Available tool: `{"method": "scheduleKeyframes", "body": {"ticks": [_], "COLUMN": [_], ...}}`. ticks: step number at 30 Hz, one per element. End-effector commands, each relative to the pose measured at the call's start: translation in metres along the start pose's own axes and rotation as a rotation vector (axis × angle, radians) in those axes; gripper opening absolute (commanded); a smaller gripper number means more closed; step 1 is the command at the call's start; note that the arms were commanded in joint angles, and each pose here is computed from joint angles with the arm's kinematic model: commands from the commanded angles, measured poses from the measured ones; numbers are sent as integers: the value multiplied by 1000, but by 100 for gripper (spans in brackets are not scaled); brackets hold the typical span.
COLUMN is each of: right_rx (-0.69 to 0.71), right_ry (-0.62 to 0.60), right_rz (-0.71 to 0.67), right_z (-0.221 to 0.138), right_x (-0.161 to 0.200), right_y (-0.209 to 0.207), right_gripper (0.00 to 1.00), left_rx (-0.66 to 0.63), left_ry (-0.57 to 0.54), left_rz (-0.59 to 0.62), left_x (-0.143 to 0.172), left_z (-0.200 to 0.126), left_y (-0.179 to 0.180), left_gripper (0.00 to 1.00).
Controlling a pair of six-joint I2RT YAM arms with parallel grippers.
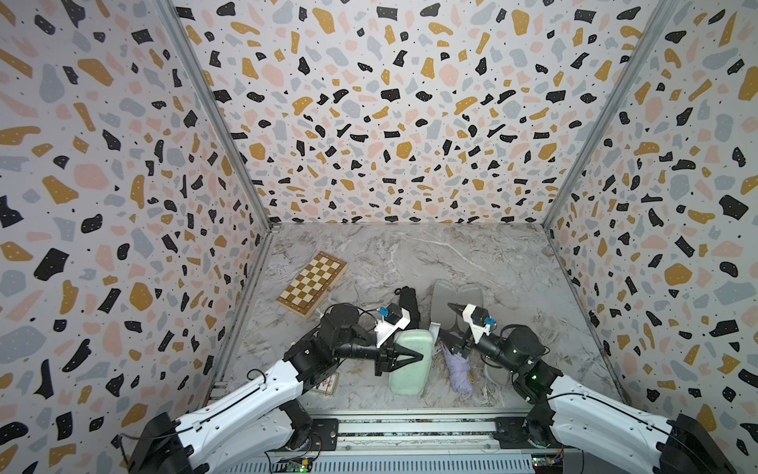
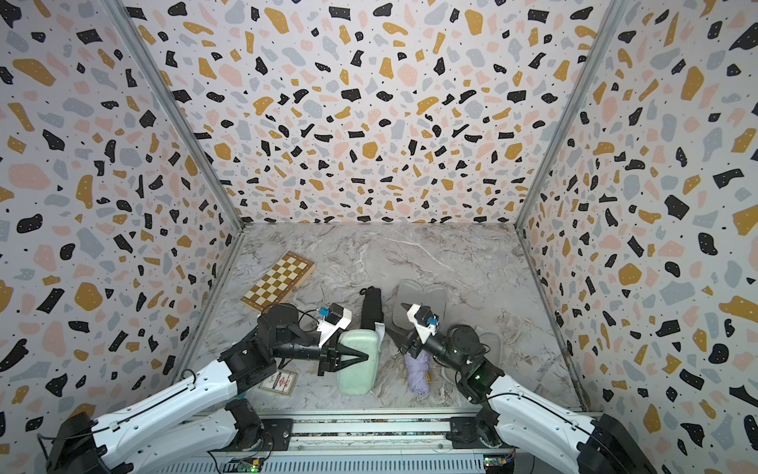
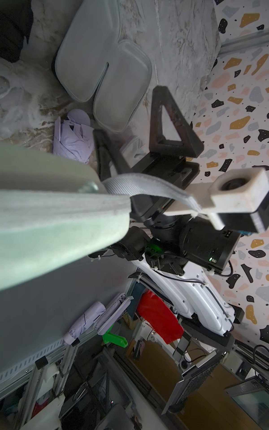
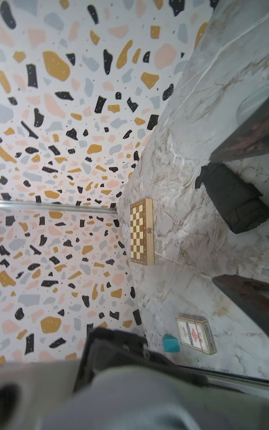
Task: Put umbrellas into zippered umbrella sleeves
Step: Zip the zipper on the umbrella sleeve.
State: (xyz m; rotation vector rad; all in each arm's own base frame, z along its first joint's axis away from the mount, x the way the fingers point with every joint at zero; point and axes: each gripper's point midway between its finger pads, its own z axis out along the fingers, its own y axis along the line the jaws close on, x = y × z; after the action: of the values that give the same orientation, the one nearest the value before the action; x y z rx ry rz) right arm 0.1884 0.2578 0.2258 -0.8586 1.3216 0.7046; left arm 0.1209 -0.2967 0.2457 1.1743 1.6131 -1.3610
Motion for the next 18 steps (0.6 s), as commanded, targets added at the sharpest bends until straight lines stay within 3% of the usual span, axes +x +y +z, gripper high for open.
{"method": "scheduleKeyframes", "body": {"ticks": [1, 9, 18], "right_rx": [85, 32, 2], "right_ry": [-54, -95, -181], "right_rz": [-165, -182, -183], "right_z": [-7, -15, -31], "right_x": [-14, -16, -28], "right_y": [3, 29, 45], "right_gripper": [76, 69, 62], "left_rx": [35, 67, 9], "left_ry": [-92, -126, -139], "left_rz": [126, 120, 107], "left_x": [-40, -48, -48], "left_z": [-8, -11, -14], "left_y": [-17, -26, -19], "left_gripper": [0, 0, 0]}}
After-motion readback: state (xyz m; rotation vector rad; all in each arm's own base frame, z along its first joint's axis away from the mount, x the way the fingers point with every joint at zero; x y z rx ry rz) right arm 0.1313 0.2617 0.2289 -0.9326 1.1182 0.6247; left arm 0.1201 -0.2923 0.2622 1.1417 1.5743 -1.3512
